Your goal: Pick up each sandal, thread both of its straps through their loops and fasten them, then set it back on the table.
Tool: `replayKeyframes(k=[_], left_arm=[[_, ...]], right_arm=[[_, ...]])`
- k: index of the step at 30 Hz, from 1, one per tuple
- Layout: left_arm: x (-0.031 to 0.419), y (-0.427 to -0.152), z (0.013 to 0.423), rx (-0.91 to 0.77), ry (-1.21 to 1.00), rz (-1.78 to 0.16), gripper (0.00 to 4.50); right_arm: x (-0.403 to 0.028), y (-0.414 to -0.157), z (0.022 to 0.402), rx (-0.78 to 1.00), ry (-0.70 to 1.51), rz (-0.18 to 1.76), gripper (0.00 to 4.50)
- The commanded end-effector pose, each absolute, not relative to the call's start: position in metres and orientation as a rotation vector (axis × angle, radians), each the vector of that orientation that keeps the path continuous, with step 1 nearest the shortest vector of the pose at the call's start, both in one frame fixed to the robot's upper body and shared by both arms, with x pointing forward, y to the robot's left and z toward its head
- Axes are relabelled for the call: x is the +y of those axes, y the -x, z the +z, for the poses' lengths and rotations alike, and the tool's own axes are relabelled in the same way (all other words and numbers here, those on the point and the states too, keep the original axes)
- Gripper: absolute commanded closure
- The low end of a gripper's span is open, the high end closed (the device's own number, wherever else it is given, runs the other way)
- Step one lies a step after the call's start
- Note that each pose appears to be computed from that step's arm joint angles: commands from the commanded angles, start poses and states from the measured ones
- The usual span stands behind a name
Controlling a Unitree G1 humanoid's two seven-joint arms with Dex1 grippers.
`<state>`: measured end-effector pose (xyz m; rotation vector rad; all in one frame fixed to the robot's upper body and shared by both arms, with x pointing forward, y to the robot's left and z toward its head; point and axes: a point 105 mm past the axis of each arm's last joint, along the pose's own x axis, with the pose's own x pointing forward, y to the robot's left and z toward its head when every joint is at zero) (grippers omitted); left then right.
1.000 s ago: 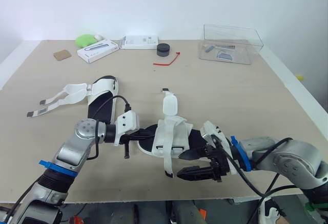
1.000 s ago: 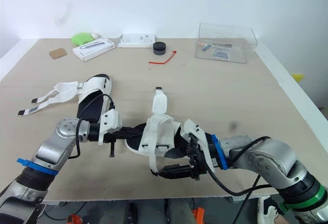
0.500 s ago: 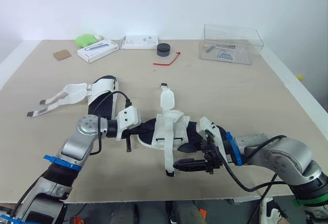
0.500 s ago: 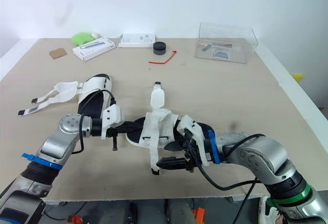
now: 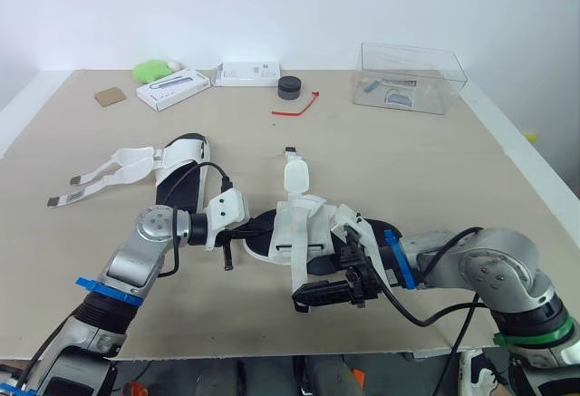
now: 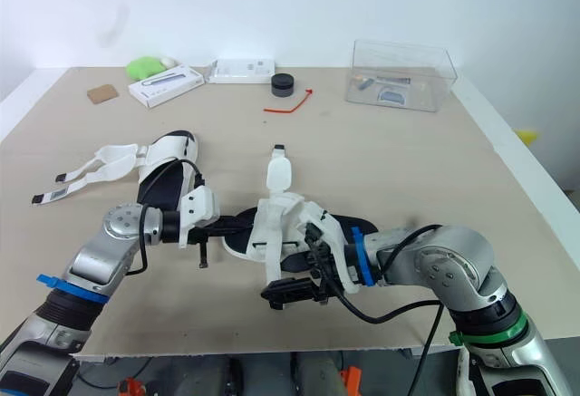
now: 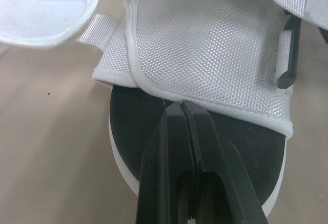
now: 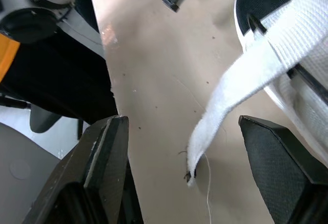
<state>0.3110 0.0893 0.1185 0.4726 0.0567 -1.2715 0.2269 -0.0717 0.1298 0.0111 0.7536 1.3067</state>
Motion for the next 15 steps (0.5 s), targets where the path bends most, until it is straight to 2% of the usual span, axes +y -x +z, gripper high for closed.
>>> replayKeyframes(k=[1, 6, 10, 11, 15], left_arm=[[0.0933, -0.3097, 0.1244, 0.040, -0.490, -1.257, 4.50], [0.0935, -0.3091, 0.1239, 0.042, -0.492, -1.256, 4.50], [0.0939, -0.3093, 0.1244, 0.042, -0.493, -1.254, 4.50], [0.0944, -0.3094, 0.1244, 0.042, -0.495, -1.253, 4.50], [0.0946, -0.3090, 0.1241, 0.044, -0.496, -1.251, 4.50]], right_arm=[[-0.0687, -0.2260, 0.1381, 0.729, 0.010, 1.323, 0.79], [-0.0663, -0.2291, 0.1370, 0.741, 0.020, 1.318, 0.79], [-0.0625, -0.2264, 0.1393, 0.756, 0.012, 1.341, 2.08], [-0.0625, -0.2251, 0.1388, 0.767, 0.017, 1.345, 2.63], [-0.0638, -0.2238, 0.1364, 0.798, 0.025, 1.338, 2.63]])
